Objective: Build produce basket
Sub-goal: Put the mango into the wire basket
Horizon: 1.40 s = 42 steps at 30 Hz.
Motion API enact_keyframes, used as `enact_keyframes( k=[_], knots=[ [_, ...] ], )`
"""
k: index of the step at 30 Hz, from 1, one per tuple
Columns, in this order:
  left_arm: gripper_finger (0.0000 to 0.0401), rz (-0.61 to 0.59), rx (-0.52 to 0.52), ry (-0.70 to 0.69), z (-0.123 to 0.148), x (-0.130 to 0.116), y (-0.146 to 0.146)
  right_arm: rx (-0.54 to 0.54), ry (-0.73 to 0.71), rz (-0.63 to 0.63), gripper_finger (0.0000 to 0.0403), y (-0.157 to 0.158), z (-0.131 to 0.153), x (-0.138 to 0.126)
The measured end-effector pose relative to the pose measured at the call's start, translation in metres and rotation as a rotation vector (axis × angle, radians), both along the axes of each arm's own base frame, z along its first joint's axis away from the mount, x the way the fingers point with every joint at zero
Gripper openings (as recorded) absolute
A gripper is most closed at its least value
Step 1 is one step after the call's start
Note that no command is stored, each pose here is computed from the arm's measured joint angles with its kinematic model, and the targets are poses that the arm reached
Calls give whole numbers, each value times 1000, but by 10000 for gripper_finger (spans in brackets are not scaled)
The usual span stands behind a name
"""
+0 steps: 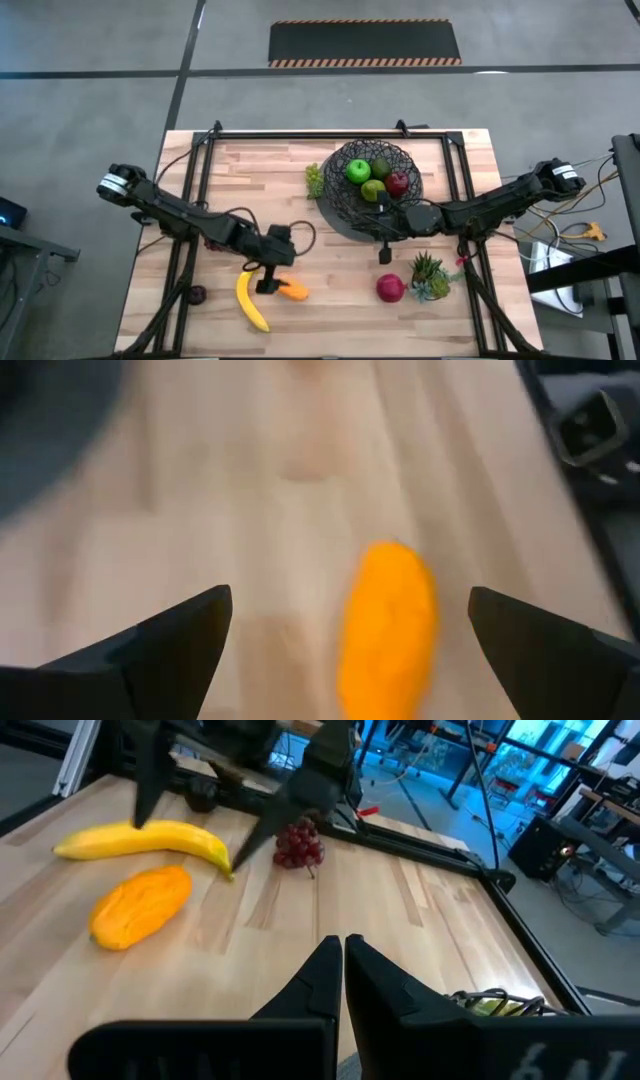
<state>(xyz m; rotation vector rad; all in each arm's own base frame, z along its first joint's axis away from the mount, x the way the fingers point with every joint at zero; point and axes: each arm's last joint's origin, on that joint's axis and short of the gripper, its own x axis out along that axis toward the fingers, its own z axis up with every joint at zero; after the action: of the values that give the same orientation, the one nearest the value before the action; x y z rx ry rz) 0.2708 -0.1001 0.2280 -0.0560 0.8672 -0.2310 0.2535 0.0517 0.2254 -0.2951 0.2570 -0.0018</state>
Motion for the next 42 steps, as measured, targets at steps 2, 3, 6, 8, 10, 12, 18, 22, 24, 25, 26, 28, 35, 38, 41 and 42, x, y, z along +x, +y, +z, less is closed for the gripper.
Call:
enact_keyframes(
  k=[2, 3, 6, 8, 10, 12, 18, 22, 24, 25, 26, 28, 35, 38, 41, 42],
  knots=[
    [389, -17, -42, 55, -4, 2, -6, 7, -2, -2, 9, 0, 0, 0],
    [389, -23, -57, 72, -7, 5, -9, 14, -2, -3, 9, 0, 0, 0],
    [389, -60, -87, 123, -17, 10, -18, 31, -3, -7, 9, 0, 0, 0],
    [389, -85, -104, 150, -23, 12, -21, 37, -3, -9, 9, 0, 1, 0],
    [388, -104, -122, 153, -27, 14, -24, 45, -3, -7, 9, 0, 0, 0],
    [383, -122, -135, 161, -28, 14, -26, 52, -3, -4, 9, 0, 0, 0],
    [369, -152, -123, 168, -31, 12, -26, 75, -4, -10, 9, 0, 1, 0],
    [368, -155, -101, 168, -36, 10, -26, 96, -5, -16, 9, 0, 1, 0],
    [368, -161, -93, 164, -41, 11, -27, 102, -5, -17, 9, 0, 0, 0],
    [368, -164, -92, 164, -43, 12, -28, 103, -5, -17, 9, 0, 1, 0],
    [368, -166, -92, 164, -45, 13, -29, 103, -5, -17, 9, 0, 0, 0],
    [368, -170, -91, 156, -49, 17, -32, 108, -5, -19, 9, 0, 0, 0],
    [368, -166, -79, 202, -63, 19, -33, 109, -5, -19, 9, 0, 0, 0],
    [368, -167, -81, 197, -63, 20, -33, 109, -4, -19, 9, 0, 0, 0],
    [366, -167, -81, 194, -62, 19, -33, 114, -4, -20, 9, 0, 0, 0],
    [363, -167, -82, 192, -61, 19, -33, 117, -5, -21, 9, 0, 0, 0]
  ],
)
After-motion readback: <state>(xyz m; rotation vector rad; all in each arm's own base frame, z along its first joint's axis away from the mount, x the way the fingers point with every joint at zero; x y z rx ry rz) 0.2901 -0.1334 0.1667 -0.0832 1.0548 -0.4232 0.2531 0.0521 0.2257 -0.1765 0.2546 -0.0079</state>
